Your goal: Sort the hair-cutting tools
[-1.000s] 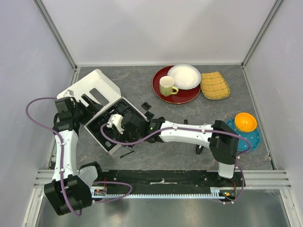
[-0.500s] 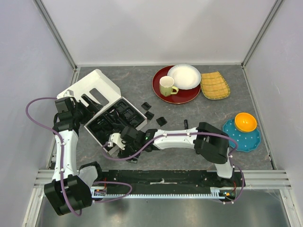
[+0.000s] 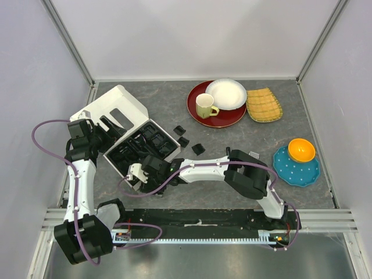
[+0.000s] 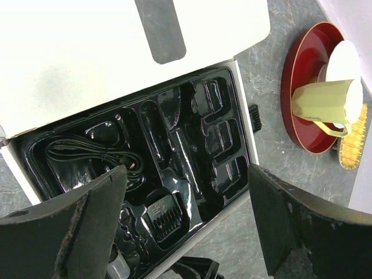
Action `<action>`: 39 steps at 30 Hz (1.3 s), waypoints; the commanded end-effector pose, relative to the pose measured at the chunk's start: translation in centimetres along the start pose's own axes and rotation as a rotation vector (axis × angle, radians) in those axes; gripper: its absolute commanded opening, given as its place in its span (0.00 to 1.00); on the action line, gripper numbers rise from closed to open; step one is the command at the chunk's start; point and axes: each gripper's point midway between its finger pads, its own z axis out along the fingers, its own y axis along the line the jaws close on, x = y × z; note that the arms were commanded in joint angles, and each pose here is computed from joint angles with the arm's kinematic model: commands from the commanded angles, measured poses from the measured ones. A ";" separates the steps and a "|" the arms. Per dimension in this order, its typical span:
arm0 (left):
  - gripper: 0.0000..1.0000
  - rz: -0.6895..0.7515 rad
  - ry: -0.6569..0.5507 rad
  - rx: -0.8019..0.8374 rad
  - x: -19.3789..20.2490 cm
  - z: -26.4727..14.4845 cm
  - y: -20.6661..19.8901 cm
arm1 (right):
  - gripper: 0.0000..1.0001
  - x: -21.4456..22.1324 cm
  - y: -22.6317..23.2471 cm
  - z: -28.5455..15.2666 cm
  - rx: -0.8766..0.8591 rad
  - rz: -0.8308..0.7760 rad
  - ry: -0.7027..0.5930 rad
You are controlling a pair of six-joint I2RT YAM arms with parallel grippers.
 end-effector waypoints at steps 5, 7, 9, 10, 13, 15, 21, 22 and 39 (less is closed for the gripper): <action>0.91 0.014 -0.010 0.014 -0.4 0.1 -0.1 | 0.56 1.8 -0.1 0.4 0.006 0.006 0.069; 0.91 0.016 -0.012 0.013 -0.4 0.1 -0.1 | 0.52 2.4 -0.1 0.2 0.010 0.009 0.096; 0.91 0.013 -0.012 0.012 -0.4 0.1 0.0 | 0.47 3.3 -0.3 0.0 0.021 0.016 0.126; 0.91 0.014 -0.011 0.015 -0.4 0.1 -0.1 | 0.45 3.6 -0.5 -0.1 0.042 0.017 0.139; 0.91 0.013 -0.011 0.013 -0.4 0.1 -0.1 | 0.41 4.6 -1.2 -0.5 0.088 0.030 0.173; 0.91 0.012 -0.010 0.012 -0.4 0.2 0.0 | 0.40 5.3 -1.2 -0.6 0.101 0.053 0.186; 0.91 0.012 -0.012 0.017 -0.4 0.1 -0.2 | 0.22 6.5 -1.0 -1.1 0.129 0.125 0.208; 0.91 0.013 -0.010 0.017 -0.4 0.1 -0.2 | 0.18 6.6 -0.9 -1.1 0.132 0.154 0.209; 0.91 0.015 -0.012 0.019 -0.4 0.1 -0.2 | 0.00 4.1 0.6 -3.0 0.088 0.287 0.141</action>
